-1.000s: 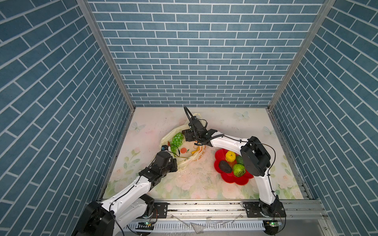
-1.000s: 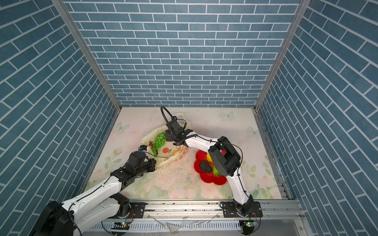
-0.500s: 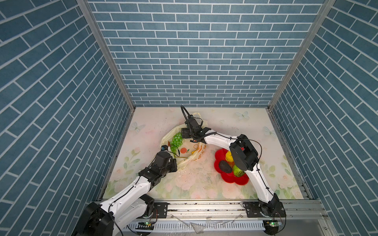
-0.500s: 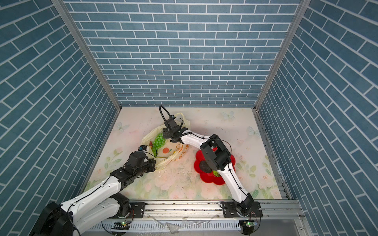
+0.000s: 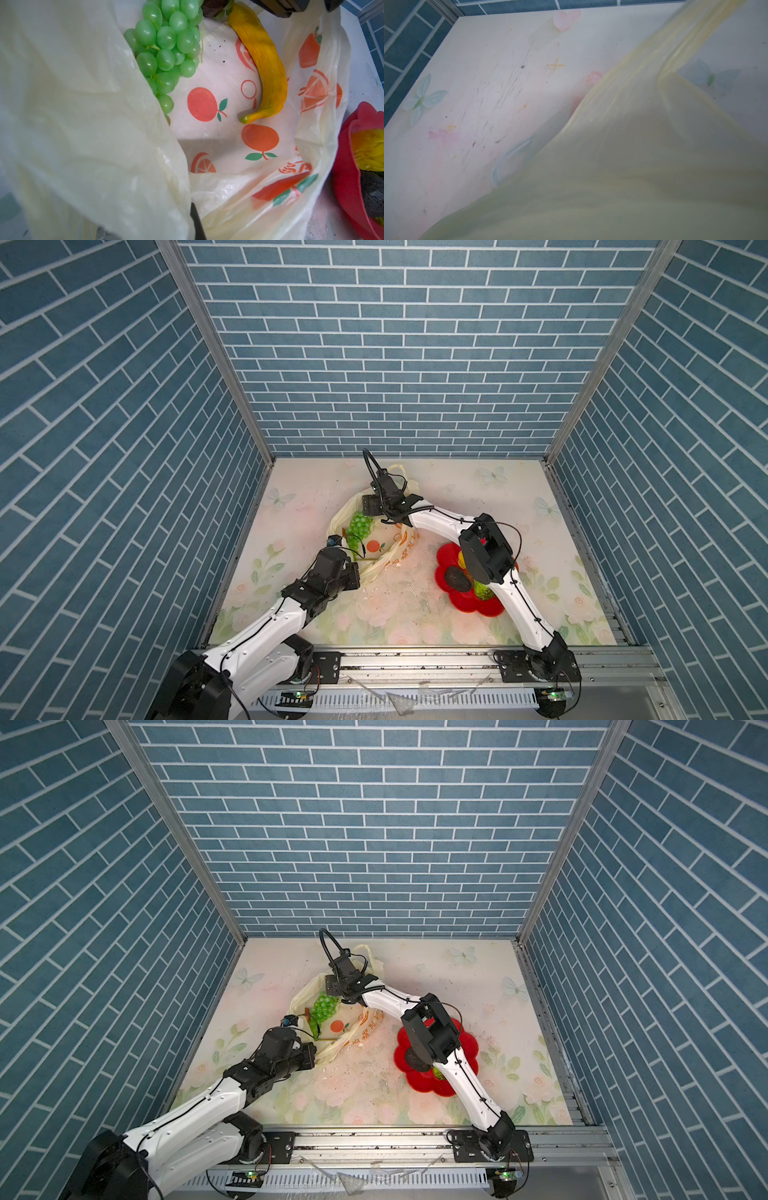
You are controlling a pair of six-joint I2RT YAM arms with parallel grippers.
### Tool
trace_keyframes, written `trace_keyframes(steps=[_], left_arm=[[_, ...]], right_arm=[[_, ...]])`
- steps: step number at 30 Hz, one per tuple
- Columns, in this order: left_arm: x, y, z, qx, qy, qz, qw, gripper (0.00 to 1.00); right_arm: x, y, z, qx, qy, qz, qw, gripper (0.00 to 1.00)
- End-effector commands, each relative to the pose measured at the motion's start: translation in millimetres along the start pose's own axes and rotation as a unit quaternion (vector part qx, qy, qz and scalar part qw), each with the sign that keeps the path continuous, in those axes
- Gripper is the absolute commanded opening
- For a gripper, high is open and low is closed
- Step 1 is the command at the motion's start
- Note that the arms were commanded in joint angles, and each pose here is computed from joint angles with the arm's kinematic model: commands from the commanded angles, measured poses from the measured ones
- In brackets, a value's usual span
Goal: Take the fake fruits out of the plastic bag
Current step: 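Reach the right gripper into the bag and close it on the dark brown fruit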
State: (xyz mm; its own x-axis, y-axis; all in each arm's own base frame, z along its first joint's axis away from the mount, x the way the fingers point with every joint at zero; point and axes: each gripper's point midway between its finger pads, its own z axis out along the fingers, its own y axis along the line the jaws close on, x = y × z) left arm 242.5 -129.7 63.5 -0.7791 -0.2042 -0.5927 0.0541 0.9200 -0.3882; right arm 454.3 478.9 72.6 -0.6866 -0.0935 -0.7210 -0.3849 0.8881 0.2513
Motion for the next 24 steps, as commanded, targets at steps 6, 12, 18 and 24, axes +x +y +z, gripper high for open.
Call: trace_keyframes(steps=[6, 12, 18, 24], left_arm=[[-5.4, -2.5, -2.7, -0.002, -0.006, 0.007, 1.000, 0.00], [-5.6, -2.6, -1.7, -0.003, -0.005, 0.007, 1.000, 0.00], [-5.1, -0.4, -3.5, -0.007, -0.007, 0.007, 1.000, 0.00], [-5.5, 0.9, -5.1, -0.009, -0.010, 0.007, 1.000, 0.00]], right_arm=[[2.4, -10.9, 11.3, 0.030, 0.010, -0.010, 0.999, 0.90], [3.6, -6.9, 16.6, 0.022, 0.011, -0.018, 1.000, 0.85], [8.5, -9.1, 23.9, 0.029, 0.017, -0.031, 0.999, 0.82], [7.2, -6.0, 23.1, 0.021, 0.018, -0.030, 0.999, 0.77]])
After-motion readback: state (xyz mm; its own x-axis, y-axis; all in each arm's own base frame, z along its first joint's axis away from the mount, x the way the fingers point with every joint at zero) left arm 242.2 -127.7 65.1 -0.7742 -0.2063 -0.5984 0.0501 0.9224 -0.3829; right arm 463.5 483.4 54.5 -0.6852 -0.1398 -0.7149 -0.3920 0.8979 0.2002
